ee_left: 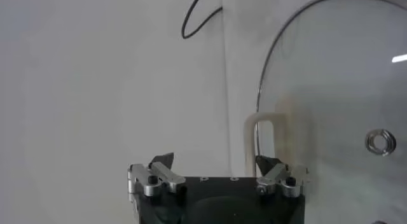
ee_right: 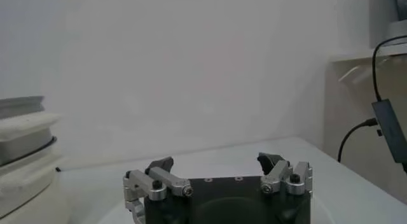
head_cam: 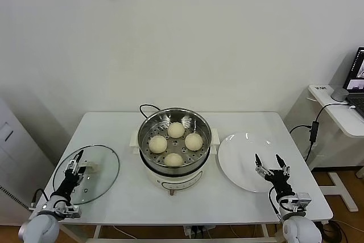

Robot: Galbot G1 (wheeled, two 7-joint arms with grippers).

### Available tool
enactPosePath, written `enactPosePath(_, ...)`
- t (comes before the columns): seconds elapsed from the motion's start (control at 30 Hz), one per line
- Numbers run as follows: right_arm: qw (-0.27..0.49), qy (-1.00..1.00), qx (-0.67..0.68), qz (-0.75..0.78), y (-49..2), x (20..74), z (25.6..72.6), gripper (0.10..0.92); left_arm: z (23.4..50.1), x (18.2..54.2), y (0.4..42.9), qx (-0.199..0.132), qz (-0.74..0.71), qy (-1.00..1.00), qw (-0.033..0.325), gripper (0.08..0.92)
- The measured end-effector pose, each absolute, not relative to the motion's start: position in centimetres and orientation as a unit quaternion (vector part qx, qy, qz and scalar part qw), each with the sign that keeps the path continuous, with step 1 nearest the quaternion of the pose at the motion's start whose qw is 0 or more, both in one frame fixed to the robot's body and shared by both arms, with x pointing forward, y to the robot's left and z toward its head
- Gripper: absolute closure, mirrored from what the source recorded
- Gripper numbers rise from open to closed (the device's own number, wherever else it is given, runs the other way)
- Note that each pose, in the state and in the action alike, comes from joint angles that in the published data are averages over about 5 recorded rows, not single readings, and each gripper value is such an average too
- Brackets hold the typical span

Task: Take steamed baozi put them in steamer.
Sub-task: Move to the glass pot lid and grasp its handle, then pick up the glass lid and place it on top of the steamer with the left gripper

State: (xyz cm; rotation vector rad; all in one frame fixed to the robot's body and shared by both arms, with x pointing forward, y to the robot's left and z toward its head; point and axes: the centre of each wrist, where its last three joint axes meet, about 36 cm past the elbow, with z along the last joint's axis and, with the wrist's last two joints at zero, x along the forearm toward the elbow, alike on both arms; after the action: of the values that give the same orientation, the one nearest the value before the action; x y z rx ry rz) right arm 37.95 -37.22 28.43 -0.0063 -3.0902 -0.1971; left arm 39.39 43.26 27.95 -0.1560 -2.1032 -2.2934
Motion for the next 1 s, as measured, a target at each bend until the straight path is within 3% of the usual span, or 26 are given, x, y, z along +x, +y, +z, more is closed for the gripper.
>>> enactPosePath(0.33,0.021,-0.998,0.000,-0.062,-37.3,38.3,28.7,0.200,28.4,39.6,43.7,-0.041,-0.727,-0.685,0.003,0.653)
enactPosePath(0.57,0.020,-0.998,0.001,-0.061,-37.4,38.4,28.8,0.200,30.1,39.6,44.0,-0.026,-0.726,-0.687,-0.003,0.850)
enactPosePath(0.67,0.018,-0.998,0.001,-0.060,-37.6,38.4,29.0,0.200,31.5,39.9,44.0,-0.017,-0.725,-0.688,-0.008,0.895)
enactPosePath(1.0,0.011,-0.998,0.004,-0.058,-37.8,38.6,29.7,0.200,38.1,41.6,42.7,0.009,-0.720,-0.694,-0.025,0.897)
